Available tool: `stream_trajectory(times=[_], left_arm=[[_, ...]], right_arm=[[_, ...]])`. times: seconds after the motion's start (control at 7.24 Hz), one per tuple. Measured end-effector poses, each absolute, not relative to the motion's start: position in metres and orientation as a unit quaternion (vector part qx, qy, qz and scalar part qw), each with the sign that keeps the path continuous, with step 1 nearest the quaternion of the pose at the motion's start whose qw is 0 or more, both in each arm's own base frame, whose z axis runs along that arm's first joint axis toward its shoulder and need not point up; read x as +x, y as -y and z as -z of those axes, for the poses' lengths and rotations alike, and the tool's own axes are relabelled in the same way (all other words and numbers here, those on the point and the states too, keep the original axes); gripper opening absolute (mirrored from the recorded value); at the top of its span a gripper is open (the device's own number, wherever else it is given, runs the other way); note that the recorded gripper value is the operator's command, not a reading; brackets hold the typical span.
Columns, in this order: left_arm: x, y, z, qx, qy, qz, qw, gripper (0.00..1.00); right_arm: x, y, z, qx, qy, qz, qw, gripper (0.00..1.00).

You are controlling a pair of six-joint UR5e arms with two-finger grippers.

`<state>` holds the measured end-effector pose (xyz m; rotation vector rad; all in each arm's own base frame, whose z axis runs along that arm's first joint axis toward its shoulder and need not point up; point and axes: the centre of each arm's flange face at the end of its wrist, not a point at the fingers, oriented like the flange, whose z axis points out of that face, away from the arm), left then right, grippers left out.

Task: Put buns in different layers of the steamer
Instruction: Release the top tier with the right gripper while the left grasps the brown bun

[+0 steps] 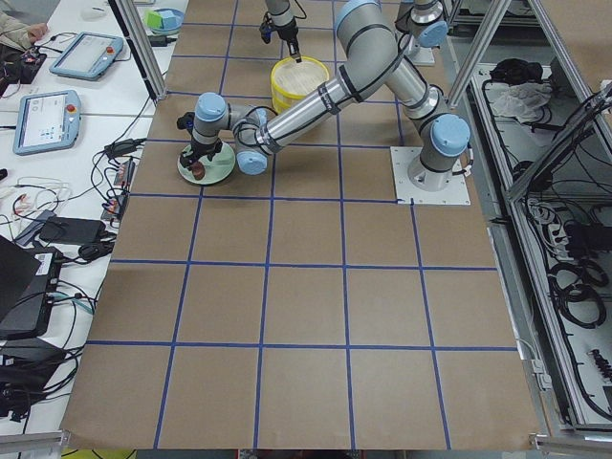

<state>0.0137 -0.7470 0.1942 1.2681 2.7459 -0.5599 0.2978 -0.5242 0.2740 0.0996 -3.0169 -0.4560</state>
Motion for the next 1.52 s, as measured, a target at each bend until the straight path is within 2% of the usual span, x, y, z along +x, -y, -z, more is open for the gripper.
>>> stream_trajectory(times=[0.14, 0.28, 0.41, 0.69, 0.83, 0.97, 1.38, 1.52], left_arm=[[0.014, 0.747, -0.192, 0.417, -0.890, 0.181, 0.033, 0.78], [0.014, 0.747, -0.191, 0.419, -0.889, 0.180, 0.034, 0.26], [0.014, 0.748, -0.191, 0.424, -0.887, 0.181, 0.035, 0.00], [0.013, 0.748, -0.193, 0.437, -0.879, 0.188, 0.041, 0.00], [0.013, 0.748, -0.196, 0.448, -0.872, 0.190, 0.046, 0.00], [0.013, 0.747, -0.200, 0.462, -0.865, 0.191, 0.051, 0.00], [0.011, 0.740, -0.228, 0.426, -0.882, 0.196, 0.046, 0.00], [0.008, 0.736, -0.244, 0.399, -0.894, 0.198, 0.039, 0.00]], right_arm=[[0.297, 0.523, -0.273, 0.034, 0.987, 0.149, 0.047, 0.00], [0.296, 0.523, -0.274, 0.035, 0.987, 0.147, 0.050, 0.00], [0.295, 0.523, -0.276, 0.035, 0.987, 0.145, 0.051, 0.00], [0.295, 0.524, -0.278, 0.036, 0.988, 0.143, 0.051, 0.00], [0.295, 0.523, -0.277, 0.036, 0.988, 0.144, 0.051, 0.29], [0.295, 0.523, -0.276, 0.036, 0.987, 0.146, 0.051, 0.98], [0.295, 0.524, -0.283, 0.044, 0.988, 0.138, 0.047, 1.00], [0.293, 0.523, -0.311, 0.044, 0.992, 0.111, 0.040, 1.00]])
